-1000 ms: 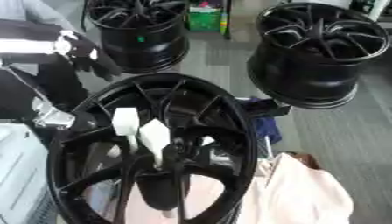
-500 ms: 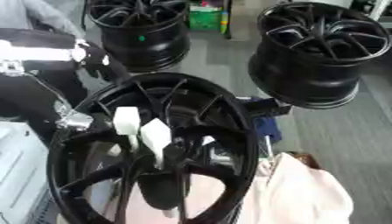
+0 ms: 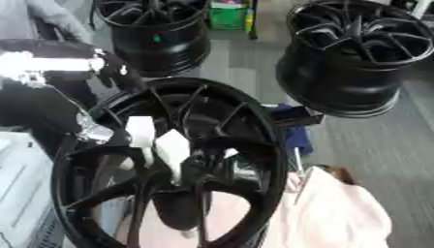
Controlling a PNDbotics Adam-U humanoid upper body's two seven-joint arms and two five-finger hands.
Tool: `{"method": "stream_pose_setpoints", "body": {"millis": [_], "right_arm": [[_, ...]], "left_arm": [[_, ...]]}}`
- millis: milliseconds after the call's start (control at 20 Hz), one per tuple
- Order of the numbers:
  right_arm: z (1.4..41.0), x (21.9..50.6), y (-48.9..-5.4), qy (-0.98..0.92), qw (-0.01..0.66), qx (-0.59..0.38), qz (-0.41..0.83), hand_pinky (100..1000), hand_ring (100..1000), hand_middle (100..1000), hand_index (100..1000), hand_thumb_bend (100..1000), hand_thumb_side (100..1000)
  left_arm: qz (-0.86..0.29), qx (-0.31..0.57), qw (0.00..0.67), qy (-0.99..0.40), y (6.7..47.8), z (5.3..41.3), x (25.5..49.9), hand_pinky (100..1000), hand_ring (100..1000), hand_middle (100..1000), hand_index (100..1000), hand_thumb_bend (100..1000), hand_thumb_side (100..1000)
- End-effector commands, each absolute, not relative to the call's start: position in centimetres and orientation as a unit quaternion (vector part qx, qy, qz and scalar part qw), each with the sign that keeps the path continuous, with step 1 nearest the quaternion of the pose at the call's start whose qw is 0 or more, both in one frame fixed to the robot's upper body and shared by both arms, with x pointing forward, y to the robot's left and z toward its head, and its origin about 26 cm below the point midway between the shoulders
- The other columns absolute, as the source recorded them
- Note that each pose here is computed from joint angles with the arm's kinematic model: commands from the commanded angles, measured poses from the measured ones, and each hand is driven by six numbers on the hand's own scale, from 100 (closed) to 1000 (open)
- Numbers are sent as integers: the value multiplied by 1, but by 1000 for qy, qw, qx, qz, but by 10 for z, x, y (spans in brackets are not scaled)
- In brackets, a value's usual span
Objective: Pull the pin out of the wheel hub.
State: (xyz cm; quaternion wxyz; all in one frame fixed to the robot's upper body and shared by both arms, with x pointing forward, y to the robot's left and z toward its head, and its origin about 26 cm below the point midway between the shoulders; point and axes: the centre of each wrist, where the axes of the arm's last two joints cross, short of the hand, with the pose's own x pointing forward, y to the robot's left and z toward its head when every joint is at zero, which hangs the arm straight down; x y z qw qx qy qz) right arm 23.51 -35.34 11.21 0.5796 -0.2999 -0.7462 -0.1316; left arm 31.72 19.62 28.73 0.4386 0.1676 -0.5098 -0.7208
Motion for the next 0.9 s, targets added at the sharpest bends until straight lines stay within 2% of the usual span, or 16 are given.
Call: {"method": "stream_pose_setpoints", "body": {"millis": [50, 350, 900], "right_arm": [[121, 236, -353, -756, 570, -297, -127, 709, 694, 728, 762, 100, 757], [120, 236, -352, -755, 572, -293, -129, 709, 693, 727, 762, 100, 760], [118, 236, -350, -754, 574, -289, -134, 709, 694, 727, 762, 100, 763]], "left_arm": [[-720, 181, 437, -508, 198, 290, 321, 851, 847, 779, 899, 501, 461], [-721, 181, 443, -500, 199, 282, 329, 850, 848, 782, 892, 495, 405], [-717, 184, 462, -488, 206, 269, 343, 830, 824, 753, 867, 479, 365]]}}
